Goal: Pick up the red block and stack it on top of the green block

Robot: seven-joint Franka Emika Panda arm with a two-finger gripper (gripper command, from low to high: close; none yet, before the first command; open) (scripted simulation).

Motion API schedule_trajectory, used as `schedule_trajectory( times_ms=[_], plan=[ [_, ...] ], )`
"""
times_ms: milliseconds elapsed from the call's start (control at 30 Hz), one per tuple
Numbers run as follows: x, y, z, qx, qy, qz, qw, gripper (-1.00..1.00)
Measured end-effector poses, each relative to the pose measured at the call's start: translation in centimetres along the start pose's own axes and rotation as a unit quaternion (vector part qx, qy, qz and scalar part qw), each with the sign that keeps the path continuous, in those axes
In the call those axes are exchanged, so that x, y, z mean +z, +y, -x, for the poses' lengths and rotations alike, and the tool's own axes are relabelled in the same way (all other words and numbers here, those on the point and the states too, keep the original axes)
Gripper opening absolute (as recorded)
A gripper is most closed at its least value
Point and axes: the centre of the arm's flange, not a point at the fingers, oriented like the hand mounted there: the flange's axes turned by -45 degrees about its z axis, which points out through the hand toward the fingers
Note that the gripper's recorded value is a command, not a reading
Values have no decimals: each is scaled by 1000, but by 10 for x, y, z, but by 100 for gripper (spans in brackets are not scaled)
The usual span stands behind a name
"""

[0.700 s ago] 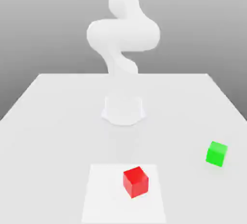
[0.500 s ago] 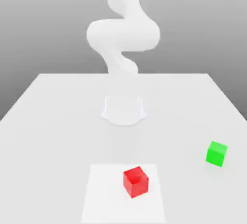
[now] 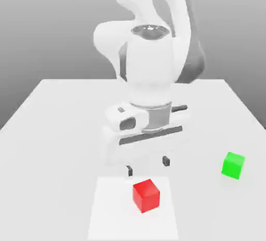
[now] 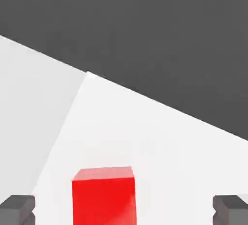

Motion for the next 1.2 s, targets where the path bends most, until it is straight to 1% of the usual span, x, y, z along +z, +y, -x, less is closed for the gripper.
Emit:
schedule_trajectory(
  times_ms=[167,200,433,633,800,900,1000,1200],
  plan=[
    [55,-1,4,-3,-6,-2,1000,0],
    [61,-2,5,-3,-6,-2,1000,-100],
    [61,-2,5,-3,-6,-2,1000,-100],
    [6,-3,3,-5,-6,-3,1000,-100],
    [-17,-132,-23,-140,-4,-8,990,-100],
    [-28,-214,-17,-221,-4,-8,975,-100],
    [-37,-286,4,-293,-5,-6,956,-100],
    [12,-298,7,-301,-5,-3,953,-100]
  ],
)
